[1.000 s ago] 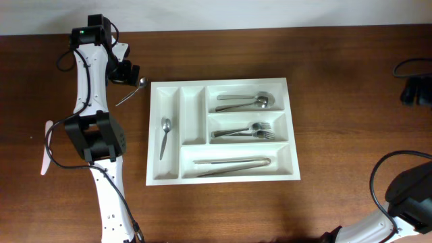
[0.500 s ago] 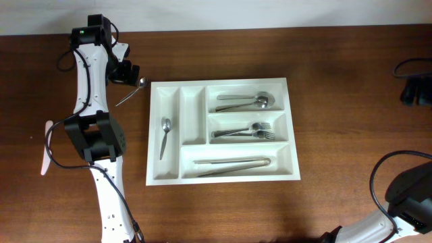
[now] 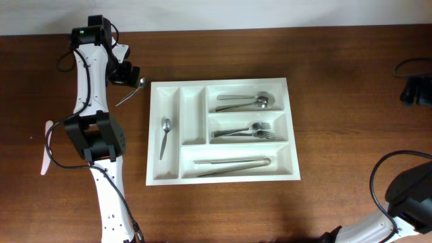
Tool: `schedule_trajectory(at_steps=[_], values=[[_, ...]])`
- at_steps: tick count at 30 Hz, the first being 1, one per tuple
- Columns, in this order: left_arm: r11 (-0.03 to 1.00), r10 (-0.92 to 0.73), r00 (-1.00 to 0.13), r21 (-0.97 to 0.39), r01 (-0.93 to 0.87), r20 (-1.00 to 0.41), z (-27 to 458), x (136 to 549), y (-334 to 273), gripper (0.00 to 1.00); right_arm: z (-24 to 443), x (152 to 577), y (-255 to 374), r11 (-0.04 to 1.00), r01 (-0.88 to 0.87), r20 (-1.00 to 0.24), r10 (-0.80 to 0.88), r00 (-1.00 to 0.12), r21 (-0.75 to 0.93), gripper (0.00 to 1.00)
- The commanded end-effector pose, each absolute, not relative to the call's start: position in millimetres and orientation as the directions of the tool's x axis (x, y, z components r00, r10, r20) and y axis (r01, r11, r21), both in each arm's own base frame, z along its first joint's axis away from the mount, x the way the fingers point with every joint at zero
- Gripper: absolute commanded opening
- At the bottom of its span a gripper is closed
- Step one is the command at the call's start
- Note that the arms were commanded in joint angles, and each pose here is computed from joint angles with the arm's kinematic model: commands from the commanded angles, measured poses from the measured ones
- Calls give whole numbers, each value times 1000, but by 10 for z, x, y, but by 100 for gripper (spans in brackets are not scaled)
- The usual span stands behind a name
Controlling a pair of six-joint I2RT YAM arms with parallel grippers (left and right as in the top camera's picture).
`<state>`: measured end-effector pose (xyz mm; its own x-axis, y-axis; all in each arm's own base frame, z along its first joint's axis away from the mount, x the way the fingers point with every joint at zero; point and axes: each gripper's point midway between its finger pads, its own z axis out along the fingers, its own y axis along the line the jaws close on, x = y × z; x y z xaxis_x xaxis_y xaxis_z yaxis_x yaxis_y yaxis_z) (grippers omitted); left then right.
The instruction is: Pack container
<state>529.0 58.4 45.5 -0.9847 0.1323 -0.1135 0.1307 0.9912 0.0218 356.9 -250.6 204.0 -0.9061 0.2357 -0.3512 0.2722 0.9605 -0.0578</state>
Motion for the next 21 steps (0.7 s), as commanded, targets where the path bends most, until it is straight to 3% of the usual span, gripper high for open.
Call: schedule_trajectory(at_steps=[1, 5, 16, 21], values=[[988, 148, -983, -19, 151, -109, 393, 5282, 510, 99, 2048, 3550, -2531, 957, 286, -353, 249, -902, -57, 99], [989, 143, -985, -24, 146, -101, 376, 5269, 466, 99, 2048, 3550, -2531, 957, 286, -353, 249, -902, -57, 99], [962, -260, -963, -106, -252, -69, 375, 5265, 363, 99, 2048, 3550, -2531, 957, 286, -353, 249, -902, -57, 99], [954, -290, -954, -107, -281, -78, 377, 5296, 344, 99, 2048, 3550, -2531, 957, 286, -353, 249, -902, -57, 99]])
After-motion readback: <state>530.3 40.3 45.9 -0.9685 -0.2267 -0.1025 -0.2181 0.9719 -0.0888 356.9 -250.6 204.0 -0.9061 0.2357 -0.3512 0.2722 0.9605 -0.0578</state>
